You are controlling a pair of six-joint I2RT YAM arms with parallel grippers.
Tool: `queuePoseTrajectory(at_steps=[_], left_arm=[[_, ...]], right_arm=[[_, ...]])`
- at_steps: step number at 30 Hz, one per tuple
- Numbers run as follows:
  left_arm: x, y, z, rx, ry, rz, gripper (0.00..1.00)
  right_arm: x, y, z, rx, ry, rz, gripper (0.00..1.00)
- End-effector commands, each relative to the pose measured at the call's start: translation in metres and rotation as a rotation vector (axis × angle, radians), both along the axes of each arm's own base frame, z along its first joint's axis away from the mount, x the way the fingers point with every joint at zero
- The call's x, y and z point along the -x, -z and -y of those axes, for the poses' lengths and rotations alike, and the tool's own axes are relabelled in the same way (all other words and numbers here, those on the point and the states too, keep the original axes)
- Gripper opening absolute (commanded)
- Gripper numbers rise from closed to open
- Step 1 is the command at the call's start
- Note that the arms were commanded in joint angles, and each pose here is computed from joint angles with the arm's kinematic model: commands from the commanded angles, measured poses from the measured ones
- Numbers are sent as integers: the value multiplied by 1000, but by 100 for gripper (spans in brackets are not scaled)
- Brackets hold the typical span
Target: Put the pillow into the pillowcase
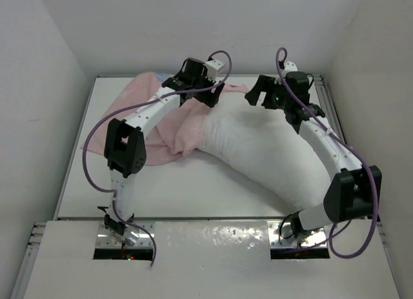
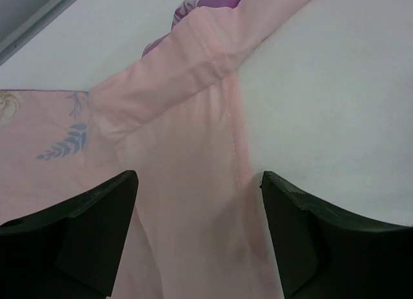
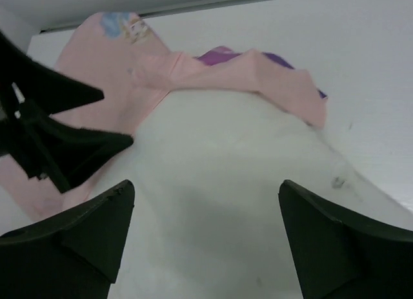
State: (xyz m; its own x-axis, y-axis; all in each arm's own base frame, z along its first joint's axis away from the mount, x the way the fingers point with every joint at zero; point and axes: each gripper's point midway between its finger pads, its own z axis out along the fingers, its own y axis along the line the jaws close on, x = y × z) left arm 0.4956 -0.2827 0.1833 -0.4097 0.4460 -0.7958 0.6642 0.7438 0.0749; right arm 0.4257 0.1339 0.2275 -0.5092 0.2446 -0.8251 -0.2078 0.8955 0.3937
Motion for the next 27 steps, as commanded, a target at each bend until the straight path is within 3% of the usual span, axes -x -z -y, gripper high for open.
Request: queuePoseTrajectory(at_steps=[1,4,8,11,14,17,18,19,20,22,27], left_arm=[[-22,-37,14,58,-50,119,76],[-32,-19,18,45,-60,103,75],[-31,5,24,48,-44,44,70],[-29,16,30,70,-18,6,60],[-29,23,35,88,-10,-18,37],[-25,32,40,91,16,-53,28],[-24,34,42,92,22,-57,16],[-22,35,42,91,24,-64,8],[-21,34,44,92,25,-64,1],[-22,22,46,99,28,-44,0],[-23,-49,50,145,46,76,0]], right_arm=[[-35,10,26,38,79,-30,91],[-57,38,31,48,50,-111,98],[-72,71,7,36,-150,-211,99],[-67,100,-18,36,-299,-268,99],[-53,116,-30,48,-366,-296,94],[-36,111,-43,9,-432,-280,74],[-34,107,-46,6,-441,-259,65],[-31,97,-47,11,-440,-232,44],[-22,99,-48,12,-439,-241,30],[-19,91,-48,27,-419,-210,0],[15,55,-70,86,-454,-54,0]])
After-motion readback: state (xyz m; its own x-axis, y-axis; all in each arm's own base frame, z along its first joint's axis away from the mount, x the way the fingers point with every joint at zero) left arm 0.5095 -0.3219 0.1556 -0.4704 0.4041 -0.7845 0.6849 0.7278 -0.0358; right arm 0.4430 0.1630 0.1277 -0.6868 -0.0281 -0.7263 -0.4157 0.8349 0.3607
